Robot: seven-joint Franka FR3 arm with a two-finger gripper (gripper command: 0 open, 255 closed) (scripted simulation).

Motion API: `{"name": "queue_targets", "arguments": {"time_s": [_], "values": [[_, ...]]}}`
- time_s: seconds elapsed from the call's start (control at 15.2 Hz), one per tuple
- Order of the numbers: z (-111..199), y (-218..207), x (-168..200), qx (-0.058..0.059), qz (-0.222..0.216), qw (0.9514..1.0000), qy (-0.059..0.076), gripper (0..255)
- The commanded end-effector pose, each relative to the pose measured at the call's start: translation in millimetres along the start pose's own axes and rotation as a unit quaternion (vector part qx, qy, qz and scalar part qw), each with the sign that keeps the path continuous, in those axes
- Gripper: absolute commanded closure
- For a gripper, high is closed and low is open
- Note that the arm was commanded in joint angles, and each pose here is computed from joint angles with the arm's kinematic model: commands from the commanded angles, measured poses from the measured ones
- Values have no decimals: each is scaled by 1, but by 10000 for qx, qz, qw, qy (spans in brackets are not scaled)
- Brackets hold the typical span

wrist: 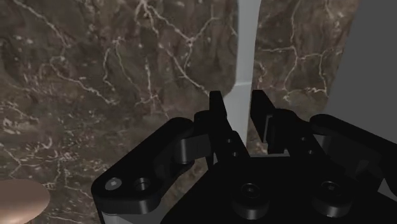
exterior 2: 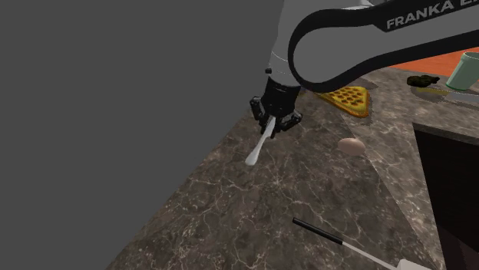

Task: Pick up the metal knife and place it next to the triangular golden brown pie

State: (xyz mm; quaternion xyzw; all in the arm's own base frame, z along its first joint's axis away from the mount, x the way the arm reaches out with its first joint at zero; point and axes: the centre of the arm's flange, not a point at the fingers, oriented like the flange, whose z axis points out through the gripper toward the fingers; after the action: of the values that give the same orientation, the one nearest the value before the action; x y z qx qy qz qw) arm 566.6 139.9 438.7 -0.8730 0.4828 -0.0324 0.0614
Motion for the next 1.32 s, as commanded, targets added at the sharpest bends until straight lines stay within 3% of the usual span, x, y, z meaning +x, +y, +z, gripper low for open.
{"name": "queue_targets", "arguments": {"time_s": [0.0, 1.25], "values": [[-4, 19, 21, 2, -6, 10000, -2, 255], [-27, 180, 212, 2, -6, 10000, -2, 255]]}}
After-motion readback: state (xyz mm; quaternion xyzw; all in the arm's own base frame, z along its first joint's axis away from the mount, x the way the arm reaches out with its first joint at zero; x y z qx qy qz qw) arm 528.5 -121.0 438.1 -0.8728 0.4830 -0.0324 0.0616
